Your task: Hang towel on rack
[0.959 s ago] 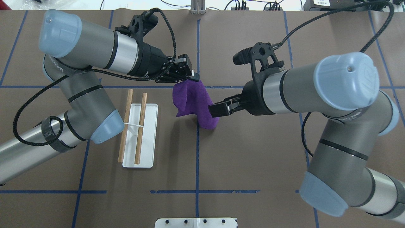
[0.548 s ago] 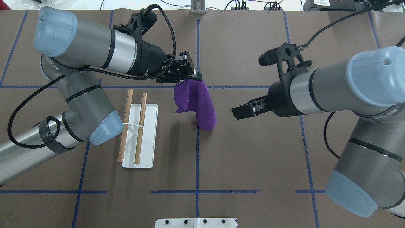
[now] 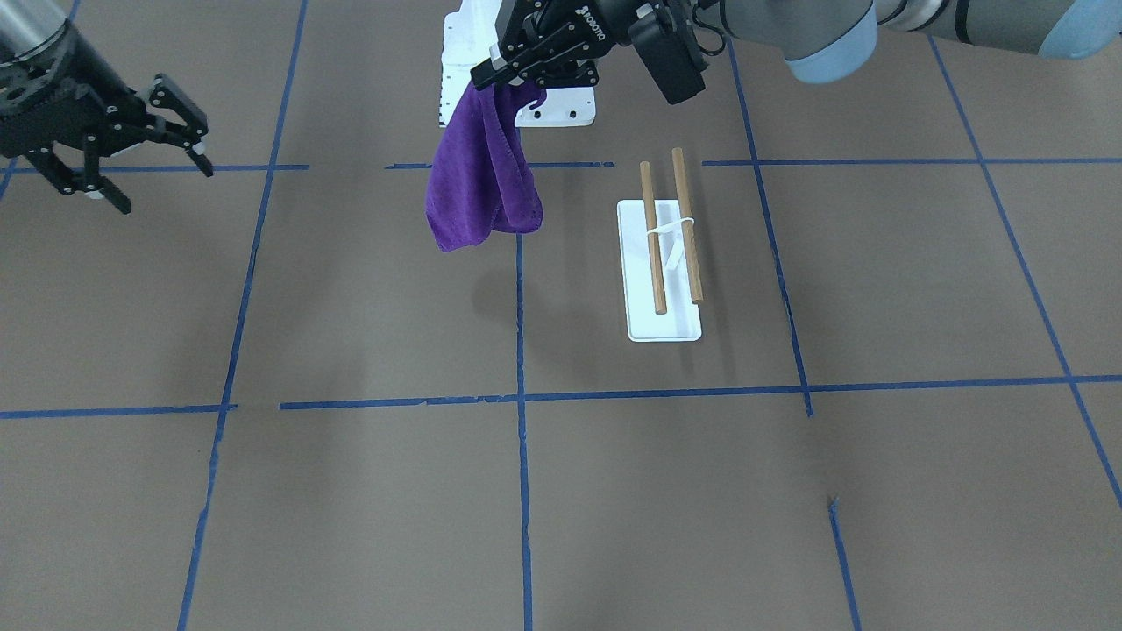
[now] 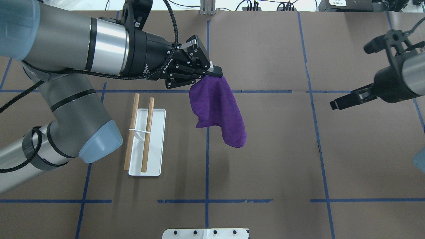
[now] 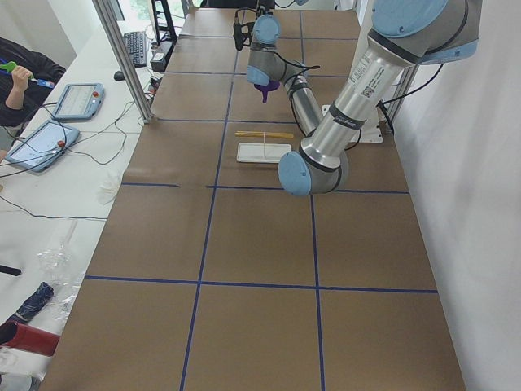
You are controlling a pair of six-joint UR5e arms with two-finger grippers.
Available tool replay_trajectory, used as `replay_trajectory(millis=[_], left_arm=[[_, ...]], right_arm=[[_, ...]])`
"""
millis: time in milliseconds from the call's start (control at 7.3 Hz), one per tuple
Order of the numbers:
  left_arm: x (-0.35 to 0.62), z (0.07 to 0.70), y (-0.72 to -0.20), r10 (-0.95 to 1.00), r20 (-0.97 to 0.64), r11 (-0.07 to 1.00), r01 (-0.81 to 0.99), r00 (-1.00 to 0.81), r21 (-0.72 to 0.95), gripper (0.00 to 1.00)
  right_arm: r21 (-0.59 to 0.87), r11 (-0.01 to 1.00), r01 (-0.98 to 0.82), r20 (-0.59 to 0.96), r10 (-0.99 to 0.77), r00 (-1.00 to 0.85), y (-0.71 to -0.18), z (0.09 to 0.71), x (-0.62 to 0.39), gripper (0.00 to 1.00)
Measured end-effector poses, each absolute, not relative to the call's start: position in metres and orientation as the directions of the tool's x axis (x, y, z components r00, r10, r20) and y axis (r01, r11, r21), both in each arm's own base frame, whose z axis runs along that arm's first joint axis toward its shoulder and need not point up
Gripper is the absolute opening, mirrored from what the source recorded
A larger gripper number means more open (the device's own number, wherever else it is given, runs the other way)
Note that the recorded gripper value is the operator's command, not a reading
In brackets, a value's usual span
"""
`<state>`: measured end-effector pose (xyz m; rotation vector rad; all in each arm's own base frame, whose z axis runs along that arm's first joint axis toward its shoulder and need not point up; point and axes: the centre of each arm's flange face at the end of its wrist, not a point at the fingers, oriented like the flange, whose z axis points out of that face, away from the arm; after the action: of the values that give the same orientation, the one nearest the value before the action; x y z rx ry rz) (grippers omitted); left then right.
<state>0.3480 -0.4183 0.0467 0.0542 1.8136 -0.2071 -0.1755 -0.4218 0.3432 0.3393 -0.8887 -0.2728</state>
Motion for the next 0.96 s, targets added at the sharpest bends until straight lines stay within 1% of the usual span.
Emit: replay_trajectory(millis=[137,411,685,959], left_arm=[[0.345,0.042,-0.414,-0.039,-0.974,0.980,0.183,-0.224,-0.082,0.00],[0.360,0.034,-0.393,-0.005,-0.990,0.956,0.290,-0.141,-0.046,0.00],[0.386,0.033,-0.360,0.010,-1.000,0.922,0.387,0.005,0.011,0.00],[0.389,0.039,-0.339,0.040,-0.981,0.904,0.411,0.191,0.117,0.00]], right_arm=[[0.373,0.919,0.124,0.671,-0.360,0.648,-0.433,0.370,-0.152,1.00],[0.328,0.925,0.194,0.605,-0.363,0.708,-0.446,0.402,-0.106,1.00],[0.276,0.938,0.210,0.577,-0.337,0.744,-0.456,0.429,-0.072,1.00],[0.222,0.953,0.205,0.569,-0.298,0.766,-0.470,0.469,-0.043,1.00]])
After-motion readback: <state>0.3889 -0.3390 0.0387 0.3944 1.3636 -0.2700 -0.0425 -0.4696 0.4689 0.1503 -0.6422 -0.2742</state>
